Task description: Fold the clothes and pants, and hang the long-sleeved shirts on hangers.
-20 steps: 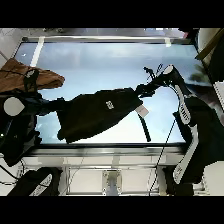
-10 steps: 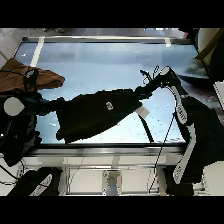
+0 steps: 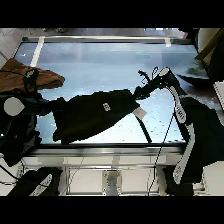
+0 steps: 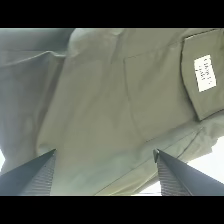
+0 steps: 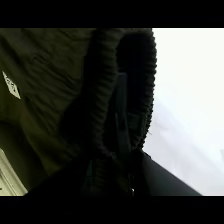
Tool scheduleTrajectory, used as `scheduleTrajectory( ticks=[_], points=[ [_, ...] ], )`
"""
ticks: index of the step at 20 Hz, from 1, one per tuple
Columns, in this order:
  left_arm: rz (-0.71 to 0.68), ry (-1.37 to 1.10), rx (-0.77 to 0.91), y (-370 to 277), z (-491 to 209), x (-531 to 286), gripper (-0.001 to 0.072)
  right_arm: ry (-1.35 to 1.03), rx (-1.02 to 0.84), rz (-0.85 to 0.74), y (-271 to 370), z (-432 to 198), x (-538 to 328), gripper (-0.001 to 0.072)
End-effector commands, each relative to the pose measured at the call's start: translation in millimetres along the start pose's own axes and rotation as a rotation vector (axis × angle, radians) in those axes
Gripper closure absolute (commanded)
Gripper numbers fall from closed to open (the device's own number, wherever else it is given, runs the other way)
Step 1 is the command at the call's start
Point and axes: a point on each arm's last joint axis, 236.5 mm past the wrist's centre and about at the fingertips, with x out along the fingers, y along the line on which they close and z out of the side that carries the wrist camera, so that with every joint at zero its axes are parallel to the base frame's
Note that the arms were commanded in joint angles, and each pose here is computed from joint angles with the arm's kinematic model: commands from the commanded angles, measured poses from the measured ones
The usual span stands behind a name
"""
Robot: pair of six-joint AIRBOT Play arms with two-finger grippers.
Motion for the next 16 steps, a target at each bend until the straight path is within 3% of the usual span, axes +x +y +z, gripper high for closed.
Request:
scheduleTrajectory(
  ticks=[1, 3, 7, 10, 16],
  points=[
    [0.000, -0.001, 0.000, 0.0, 0.3, -0.3, 0.0007, 0.033, -0.003, 0.013, 0.6, -4.0, 13.6, 0.0556],
    [0.000, -0.001, 0.000, 0.0, 0.3, -0.3, 0.0007, 0.009, -0.020, 0.003, -0.7, 2.4, 15.1, 0.0674],
    [0.000, -0.002, 0.001, -0.1, 0.4, -0.4, 0.0007, -0.063, -0.065, -0.009, 16.6, 21.2, -26.9, 0.0676],
    [0.002, -0.002, 0.003, 0.5, 0.6, -0.4, 0.0007, -0.224, -0.099, -0.076, 40.6, 32.2, -113.4, 0.0678],
    [0.029, -0.009, 0.018, 6.8, 2.1, -0.8, 0.0007, -0.479, 0.063, -0.367, 47.2, -72.4, -313.7, 0.0678]
  ],
)
